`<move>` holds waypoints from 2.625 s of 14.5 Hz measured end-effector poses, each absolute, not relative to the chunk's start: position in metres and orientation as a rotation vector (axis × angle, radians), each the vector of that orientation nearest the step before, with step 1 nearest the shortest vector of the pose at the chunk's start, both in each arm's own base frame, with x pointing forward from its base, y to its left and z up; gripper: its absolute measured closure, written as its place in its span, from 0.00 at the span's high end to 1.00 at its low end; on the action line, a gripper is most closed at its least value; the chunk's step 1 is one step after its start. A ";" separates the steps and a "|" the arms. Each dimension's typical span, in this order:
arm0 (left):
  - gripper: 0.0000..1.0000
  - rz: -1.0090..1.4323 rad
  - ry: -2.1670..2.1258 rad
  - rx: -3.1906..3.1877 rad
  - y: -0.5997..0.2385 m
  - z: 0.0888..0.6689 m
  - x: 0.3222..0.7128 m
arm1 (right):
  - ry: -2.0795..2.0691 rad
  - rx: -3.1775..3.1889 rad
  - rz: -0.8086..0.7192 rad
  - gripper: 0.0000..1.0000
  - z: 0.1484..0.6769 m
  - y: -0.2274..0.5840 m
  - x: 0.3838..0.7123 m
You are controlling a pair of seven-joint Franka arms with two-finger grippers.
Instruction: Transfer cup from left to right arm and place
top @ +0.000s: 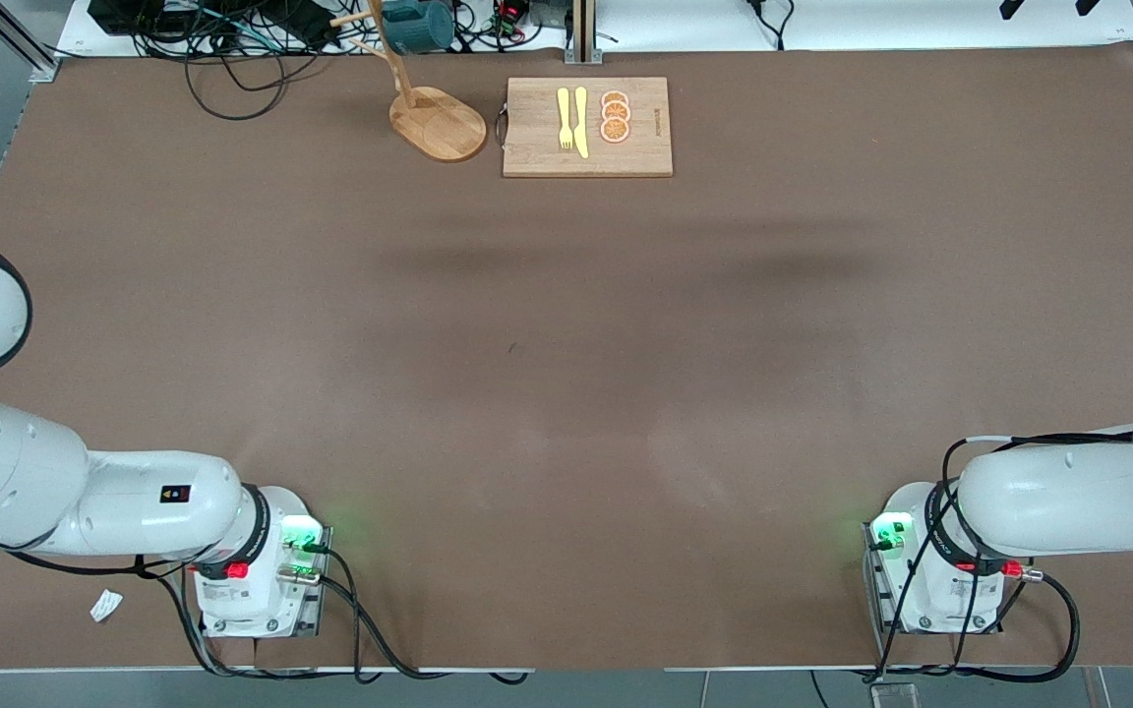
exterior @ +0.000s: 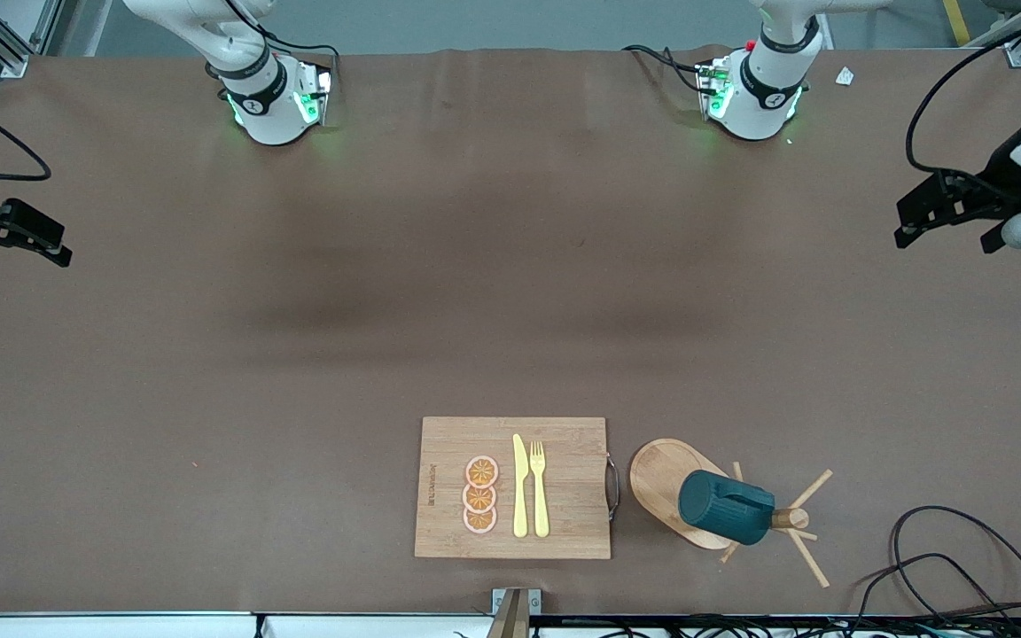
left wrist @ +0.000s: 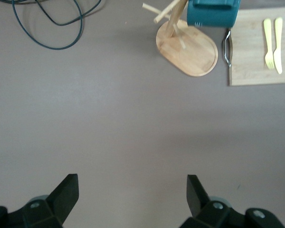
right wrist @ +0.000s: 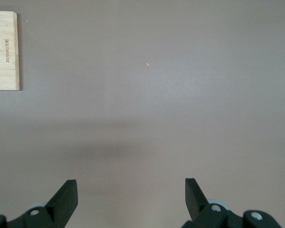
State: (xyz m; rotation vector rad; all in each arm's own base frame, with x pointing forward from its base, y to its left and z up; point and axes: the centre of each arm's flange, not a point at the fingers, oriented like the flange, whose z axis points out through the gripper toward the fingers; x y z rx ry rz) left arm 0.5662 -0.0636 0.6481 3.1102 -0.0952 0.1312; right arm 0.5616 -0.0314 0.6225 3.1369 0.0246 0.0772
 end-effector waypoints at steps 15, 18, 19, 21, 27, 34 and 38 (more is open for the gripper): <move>1.00 0.279 1.056 2.481 -0.168 0.499 0.700 | 0.025 3.137 0.077 1.00 0.623 -0.031 0.562; 1.00 0.228 1.257 2.271 -0.174 0.459 0.719 | 0.025 3.137 0.077 1.00 0.623 -0.031 0.561; 1.00 0.218 1.303 2.205 -0.172 0.451 0.725 | 0.025 3.137 0.077 1.00 0.623 -0.031 0.561; 1.00 0.236 1.354 2.123 -0.167 0.439 0.733 | 0.025 3.137 0.076 1.00 0.623 -0.031 0.561; 1.00 0.193 1.456 2.012 -0.165 0.414 0.748 | 0.025 3.137 0.074 1.00 0.623 -0.031 0.561; 1.00 0.149 1.477 1.971 -0.177 0.389 0.750 | 0.025 3.137 0.074 1.00 0.623 -0.031 0.561; 1.00 0.148 1.475 1.956 -0.183 0.384 0.750 | 0.025 3.137 0.074 1.00 0.623 -0.031 0.561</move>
